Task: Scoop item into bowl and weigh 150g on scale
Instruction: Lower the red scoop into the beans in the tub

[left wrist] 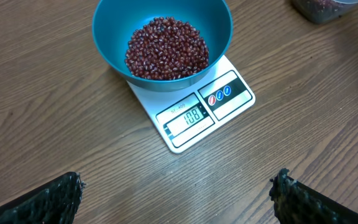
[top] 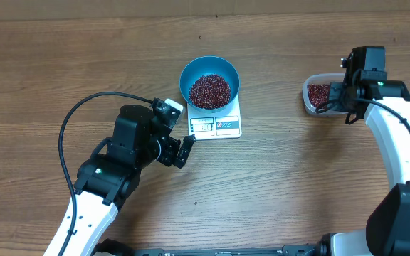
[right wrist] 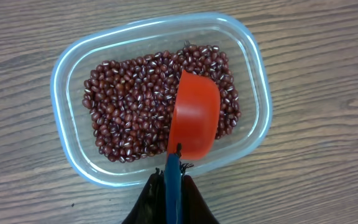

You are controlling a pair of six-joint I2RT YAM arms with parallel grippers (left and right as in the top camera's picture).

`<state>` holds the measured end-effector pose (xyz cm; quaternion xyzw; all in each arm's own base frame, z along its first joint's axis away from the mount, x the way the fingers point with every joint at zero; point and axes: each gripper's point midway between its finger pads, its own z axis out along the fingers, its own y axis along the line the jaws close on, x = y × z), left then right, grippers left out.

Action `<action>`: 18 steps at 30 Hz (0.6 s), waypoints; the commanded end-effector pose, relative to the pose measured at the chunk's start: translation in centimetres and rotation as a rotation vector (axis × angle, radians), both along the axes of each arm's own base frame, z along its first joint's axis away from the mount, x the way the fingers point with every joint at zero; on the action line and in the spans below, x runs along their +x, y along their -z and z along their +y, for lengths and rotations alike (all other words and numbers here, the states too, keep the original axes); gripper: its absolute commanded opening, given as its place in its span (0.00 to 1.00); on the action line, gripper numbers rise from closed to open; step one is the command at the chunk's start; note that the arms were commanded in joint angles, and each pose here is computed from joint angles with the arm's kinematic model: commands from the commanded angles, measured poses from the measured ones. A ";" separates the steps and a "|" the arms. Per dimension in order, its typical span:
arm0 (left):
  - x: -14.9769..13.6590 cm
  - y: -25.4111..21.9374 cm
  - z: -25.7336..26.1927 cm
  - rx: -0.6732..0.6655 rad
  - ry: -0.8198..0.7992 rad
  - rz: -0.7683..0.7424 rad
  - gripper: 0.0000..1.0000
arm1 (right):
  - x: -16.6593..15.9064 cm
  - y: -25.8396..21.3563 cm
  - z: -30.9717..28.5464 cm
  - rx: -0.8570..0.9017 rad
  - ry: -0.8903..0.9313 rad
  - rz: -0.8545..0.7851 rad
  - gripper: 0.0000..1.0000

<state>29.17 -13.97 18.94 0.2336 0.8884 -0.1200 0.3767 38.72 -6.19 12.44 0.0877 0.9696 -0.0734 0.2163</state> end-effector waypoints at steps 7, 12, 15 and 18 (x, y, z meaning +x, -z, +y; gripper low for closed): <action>-0.2 -0.5 -0.1 -0.004 0.019 -0.019 1.00 | 0.4 0.1 -2.5 -0.041 0.072 -0.019 0.04; -0.2 -0.5 -0.1 -0.004 0.019 -0.020 1.00 | 0.1 0.7 -3.7 -0.030 0.103 -0.001 0.04; -0.2 -0.5 -0.1 -0.004 0.019 -0.020 1.00 | 0.1 1.5 -3.8 0.006 0.103 0.012 0.04; -0.2 -0.5 -0.1 -0.004 0.019 -0.019 1.00 | 0.1 2.4 -3.7 0.022 0.102 0.030 0.04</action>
